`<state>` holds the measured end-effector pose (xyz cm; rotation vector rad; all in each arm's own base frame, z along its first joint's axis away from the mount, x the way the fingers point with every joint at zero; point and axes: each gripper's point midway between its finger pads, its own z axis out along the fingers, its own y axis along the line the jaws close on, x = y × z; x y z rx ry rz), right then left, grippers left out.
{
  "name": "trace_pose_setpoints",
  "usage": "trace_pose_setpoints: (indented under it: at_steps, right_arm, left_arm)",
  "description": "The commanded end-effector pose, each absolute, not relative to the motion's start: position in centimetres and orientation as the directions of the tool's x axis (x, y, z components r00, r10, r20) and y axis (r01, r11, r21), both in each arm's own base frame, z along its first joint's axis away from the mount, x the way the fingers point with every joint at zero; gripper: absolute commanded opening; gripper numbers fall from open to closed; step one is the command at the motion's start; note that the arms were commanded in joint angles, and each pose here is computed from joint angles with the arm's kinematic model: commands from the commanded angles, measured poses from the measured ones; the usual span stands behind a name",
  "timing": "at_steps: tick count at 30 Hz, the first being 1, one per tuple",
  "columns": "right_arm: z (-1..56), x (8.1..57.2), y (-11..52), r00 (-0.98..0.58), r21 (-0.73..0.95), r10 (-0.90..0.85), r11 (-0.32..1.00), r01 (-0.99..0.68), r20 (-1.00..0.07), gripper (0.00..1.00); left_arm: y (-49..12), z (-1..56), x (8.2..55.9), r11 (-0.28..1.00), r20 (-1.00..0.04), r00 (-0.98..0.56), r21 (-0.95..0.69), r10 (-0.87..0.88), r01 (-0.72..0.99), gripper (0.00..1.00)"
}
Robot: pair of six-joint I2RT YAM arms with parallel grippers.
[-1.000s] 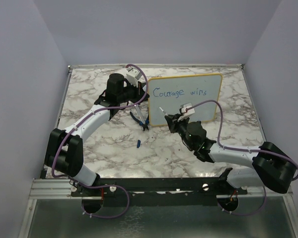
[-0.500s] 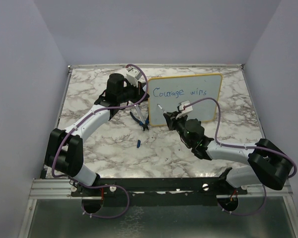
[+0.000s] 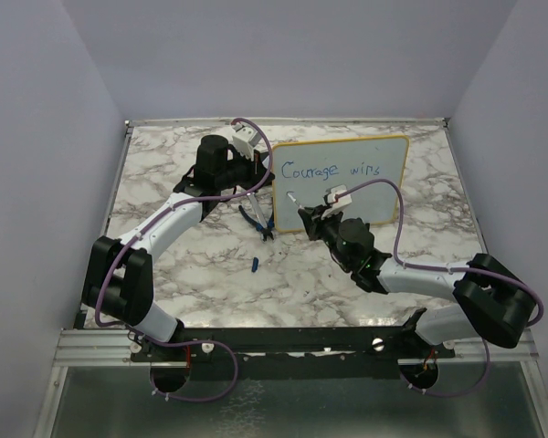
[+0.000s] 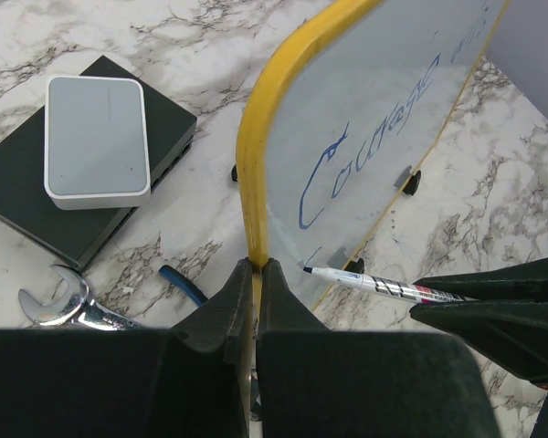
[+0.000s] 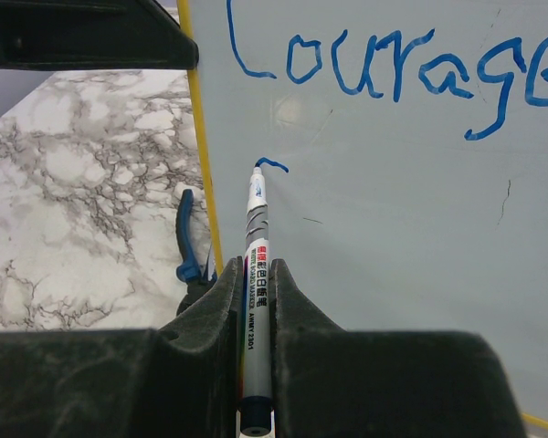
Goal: Write a sentence on the whiteboard
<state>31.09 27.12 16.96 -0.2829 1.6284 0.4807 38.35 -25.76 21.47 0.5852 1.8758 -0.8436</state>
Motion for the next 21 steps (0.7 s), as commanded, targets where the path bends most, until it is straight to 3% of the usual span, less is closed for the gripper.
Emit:
trace_pose_setpoints:
  at_steps: [1,21]
  right_arm:
    - [15.7,31.2,26.6,-0.147,0.13,0.073,0.892,-0.433,-0.986,0.01]
    - [15.9,31.0,25.2,-0.142,0.132,0.082,0.91,-0.393,-0.986,0.01]
  left_arm:
    - [-26.5,21.5,37.3,0.618,-0.903,-0.426,-0.302,0.059,0.726,0.0]
    - [-26.5,21.7,37.4,0.618,-0.904,-0.423,-0.301,0.057,0.726,0.0]
